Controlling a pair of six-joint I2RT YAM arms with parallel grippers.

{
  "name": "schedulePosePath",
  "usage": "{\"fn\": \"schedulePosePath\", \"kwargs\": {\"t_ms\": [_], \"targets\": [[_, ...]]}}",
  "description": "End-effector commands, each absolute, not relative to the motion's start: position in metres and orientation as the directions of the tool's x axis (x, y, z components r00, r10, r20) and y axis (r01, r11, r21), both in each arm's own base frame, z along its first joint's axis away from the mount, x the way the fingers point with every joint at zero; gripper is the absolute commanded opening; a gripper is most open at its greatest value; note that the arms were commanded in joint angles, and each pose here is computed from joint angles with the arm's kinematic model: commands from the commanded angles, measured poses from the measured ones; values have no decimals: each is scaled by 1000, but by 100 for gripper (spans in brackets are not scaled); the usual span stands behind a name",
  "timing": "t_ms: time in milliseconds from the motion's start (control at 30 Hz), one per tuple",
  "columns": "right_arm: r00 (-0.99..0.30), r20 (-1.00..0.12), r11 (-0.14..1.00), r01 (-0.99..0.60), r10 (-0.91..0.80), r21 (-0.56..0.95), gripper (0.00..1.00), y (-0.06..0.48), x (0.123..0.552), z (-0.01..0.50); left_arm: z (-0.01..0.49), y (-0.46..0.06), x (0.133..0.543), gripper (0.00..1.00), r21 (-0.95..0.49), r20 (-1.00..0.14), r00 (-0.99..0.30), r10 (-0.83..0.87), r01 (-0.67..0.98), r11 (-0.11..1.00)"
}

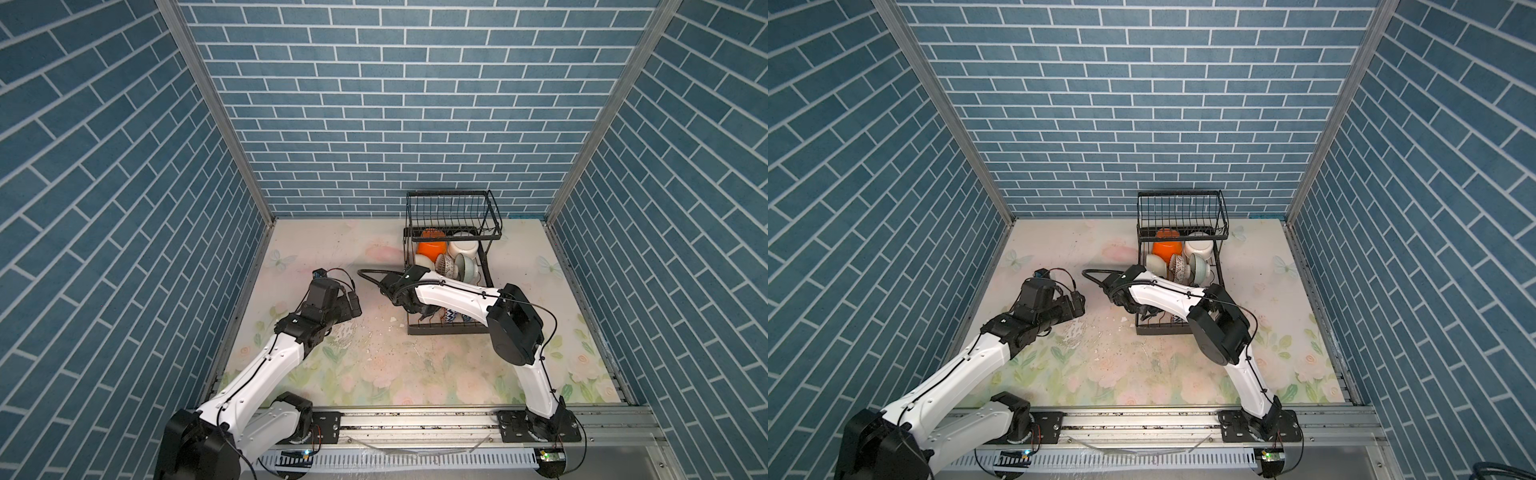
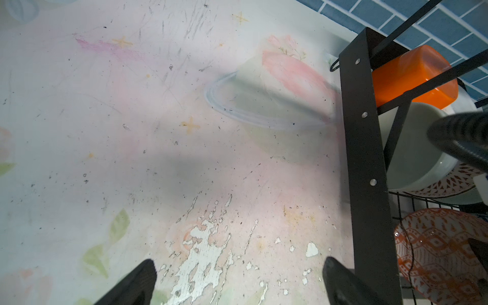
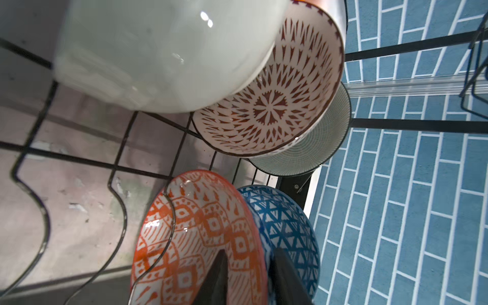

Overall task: Load bowls into a dish rack
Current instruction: Place the bowl in the dish rack.

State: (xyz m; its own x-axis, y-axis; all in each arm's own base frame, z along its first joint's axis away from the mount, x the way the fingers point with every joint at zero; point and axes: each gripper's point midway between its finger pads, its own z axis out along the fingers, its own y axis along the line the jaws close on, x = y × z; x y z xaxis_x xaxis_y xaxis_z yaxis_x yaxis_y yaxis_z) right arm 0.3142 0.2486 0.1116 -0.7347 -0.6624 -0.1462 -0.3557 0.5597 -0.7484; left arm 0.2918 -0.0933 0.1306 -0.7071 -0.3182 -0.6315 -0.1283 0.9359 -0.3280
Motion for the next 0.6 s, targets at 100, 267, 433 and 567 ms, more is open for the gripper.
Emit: {"fn": "schedulePosePath", "kwargs": {"t_ms": [100, 267, 433, 567], "targets": [[-791, -135, 648, -377, -597, -661, 36, 248, 293, 92, 129, -90, 288, 100, -328, -628, -707, -324, -137, 935], [-785, -163, 667, -374, -598, -644, 44, 252, 294, 99, 129, -89, 286, 100, -326, -627, -709, -323, -138, 935], [-780, -201, 701, -377, -593, -605, 56, 257, 295, 107, 130, -88, 285, 100, -327, -631, -704, -327, -141, 935], [-783, -227, 725, -367, -579, -583, 64, 257, 297, 114, 131, -87, 283, 100, -326, -631, -704, -325, -139, 935]]}}
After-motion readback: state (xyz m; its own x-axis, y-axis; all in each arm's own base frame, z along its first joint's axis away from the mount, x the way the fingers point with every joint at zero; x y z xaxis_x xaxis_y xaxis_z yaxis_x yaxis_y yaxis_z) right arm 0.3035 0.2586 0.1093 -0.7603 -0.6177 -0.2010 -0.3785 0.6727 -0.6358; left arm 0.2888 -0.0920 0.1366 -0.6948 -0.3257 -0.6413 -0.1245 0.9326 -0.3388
